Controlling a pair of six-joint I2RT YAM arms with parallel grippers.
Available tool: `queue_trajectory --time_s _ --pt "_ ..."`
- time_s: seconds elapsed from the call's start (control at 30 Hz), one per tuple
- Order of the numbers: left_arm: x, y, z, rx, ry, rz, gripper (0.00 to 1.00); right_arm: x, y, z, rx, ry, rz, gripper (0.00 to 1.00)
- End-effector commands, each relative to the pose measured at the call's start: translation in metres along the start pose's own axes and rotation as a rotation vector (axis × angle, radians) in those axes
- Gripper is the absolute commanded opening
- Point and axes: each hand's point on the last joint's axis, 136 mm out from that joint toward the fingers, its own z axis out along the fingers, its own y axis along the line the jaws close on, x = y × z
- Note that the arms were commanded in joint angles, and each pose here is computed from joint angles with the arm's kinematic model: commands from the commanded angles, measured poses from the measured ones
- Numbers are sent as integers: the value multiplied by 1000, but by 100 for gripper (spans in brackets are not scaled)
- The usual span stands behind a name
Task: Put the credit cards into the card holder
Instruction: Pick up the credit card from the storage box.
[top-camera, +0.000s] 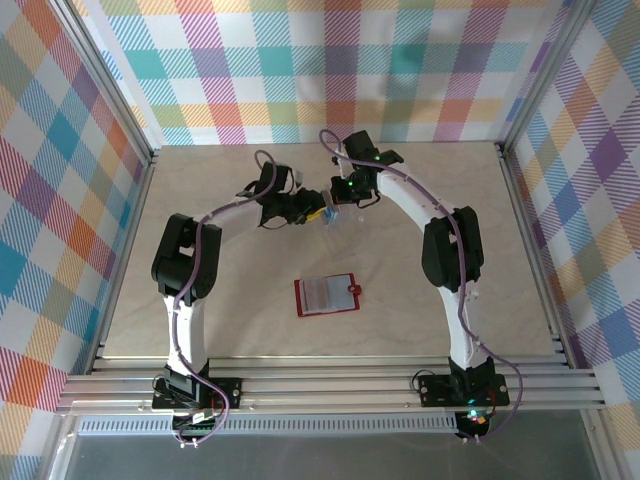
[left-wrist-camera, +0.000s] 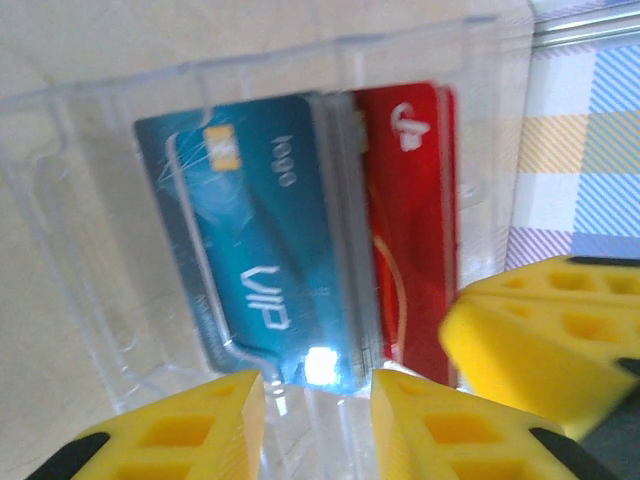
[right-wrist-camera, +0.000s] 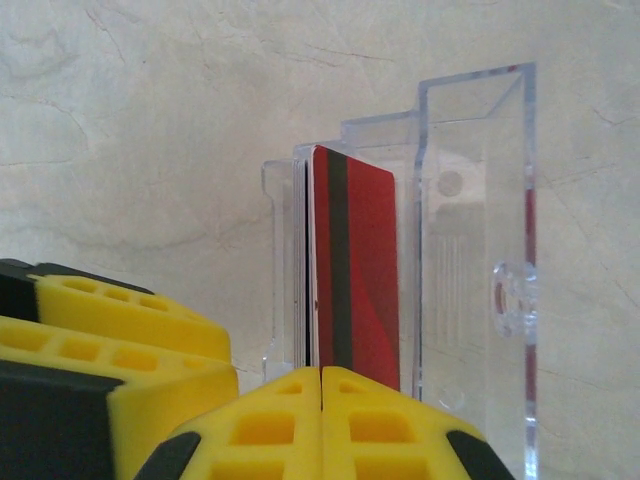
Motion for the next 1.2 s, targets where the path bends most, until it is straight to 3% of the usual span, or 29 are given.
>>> queue_trajectory --time_s 0.0,0.37,0.67,0.97,1.17 --pt "-3 -11 7 18 10 -6 31 -9 4 -30 14 -26 21 0" --pt "-19 -27 29 44 0 -25 7 -12 -7 -38 -7 -37 91 0" --pt "-23 -31 50 64 18 -26 6 -13 -11 -40 -32 -30 110 0" --pt "-16 -10 68 -16 48 -23 6 -16 -6 -43 -85 -32 118 0" --pt "-12 -6 72 -57 53 1 6 -19 -1 -46 -145 -39 126 9"
